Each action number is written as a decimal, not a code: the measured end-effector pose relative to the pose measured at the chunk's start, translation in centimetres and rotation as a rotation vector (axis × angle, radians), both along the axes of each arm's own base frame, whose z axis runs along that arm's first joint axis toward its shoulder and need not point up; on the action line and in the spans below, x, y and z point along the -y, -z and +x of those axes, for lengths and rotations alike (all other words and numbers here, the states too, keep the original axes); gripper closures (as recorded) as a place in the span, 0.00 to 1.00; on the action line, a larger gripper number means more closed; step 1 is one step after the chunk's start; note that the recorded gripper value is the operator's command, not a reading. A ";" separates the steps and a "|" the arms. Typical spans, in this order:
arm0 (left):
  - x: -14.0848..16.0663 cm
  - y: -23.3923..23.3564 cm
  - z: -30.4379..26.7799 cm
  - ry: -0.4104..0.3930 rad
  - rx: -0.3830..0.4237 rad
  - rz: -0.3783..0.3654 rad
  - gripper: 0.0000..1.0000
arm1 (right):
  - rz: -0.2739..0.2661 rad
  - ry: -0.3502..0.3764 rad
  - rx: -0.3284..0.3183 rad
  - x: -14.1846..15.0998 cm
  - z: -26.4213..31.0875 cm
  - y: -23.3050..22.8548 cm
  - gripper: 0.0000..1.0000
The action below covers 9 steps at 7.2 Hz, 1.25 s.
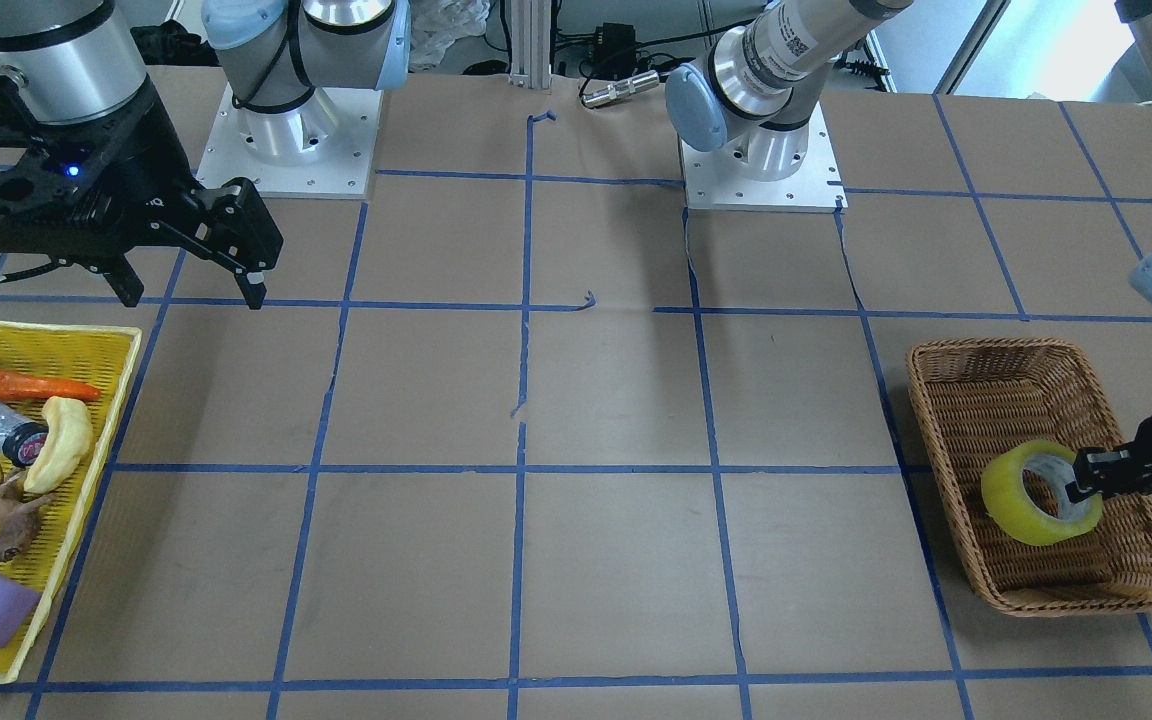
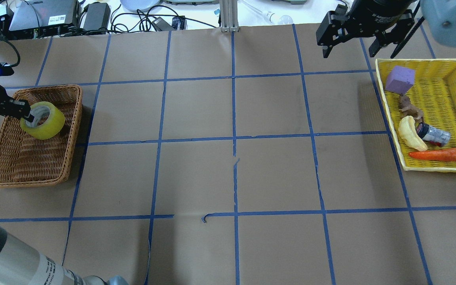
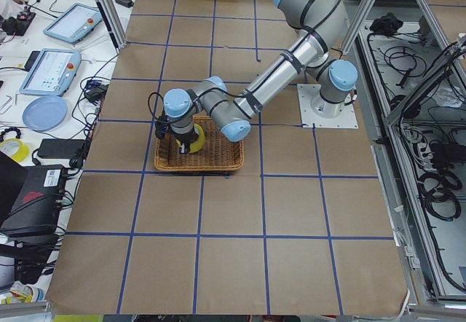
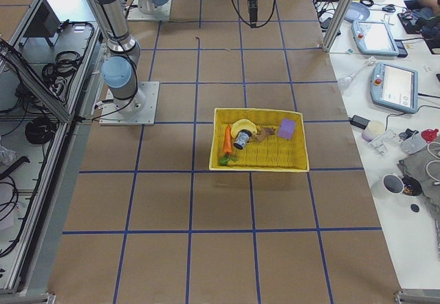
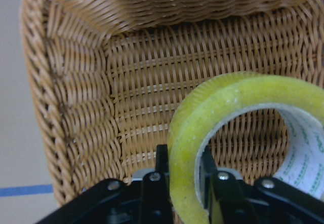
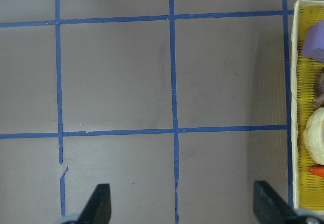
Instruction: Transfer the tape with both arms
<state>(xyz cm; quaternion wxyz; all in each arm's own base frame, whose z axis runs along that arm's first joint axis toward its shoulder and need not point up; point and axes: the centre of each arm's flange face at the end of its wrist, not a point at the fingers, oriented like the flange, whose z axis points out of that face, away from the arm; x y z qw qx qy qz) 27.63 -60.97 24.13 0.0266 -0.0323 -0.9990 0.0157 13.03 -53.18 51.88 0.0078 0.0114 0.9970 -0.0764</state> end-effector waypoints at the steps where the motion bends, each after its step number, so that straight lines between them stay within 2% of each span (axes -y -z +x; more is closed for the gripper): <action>1: 0.1 -0.3 -0.3 0.004 0.003 -0.003 0.00 | -0.001 0.000 -0.001 0.0 0.0 0.0 0.00; 3: 1.2 -3.9 -3.7 0.057 0.037 -0.019 0.00 | 0.000 0.000 -0.002 0.0 0.0 0.0 0.00; 4: 1.9 -7.0 -7.7 0.108 0.065 -0.014 0.00 | 0.000 0.000 -0.002 0.0 0.0 0.0 0.00; 5: 2.3 -10.2 -13.0 0.151 0.085 -0.017 0.09 | 0.000 0.000 -0.002 0.0 0.0 0.0 0.00; 6: 2.2 -13.0 -19.1 0.154 0.094 -0.035 0.09 | 0.001 0.000 -0.001 0.0 0.0 0.0 0.00; 9: -0.3 -17.4 -37.9 0.042 0.072 -0.069 0.09 | 0.002 0.000 0.000 0.0 0.0 0.1 0.00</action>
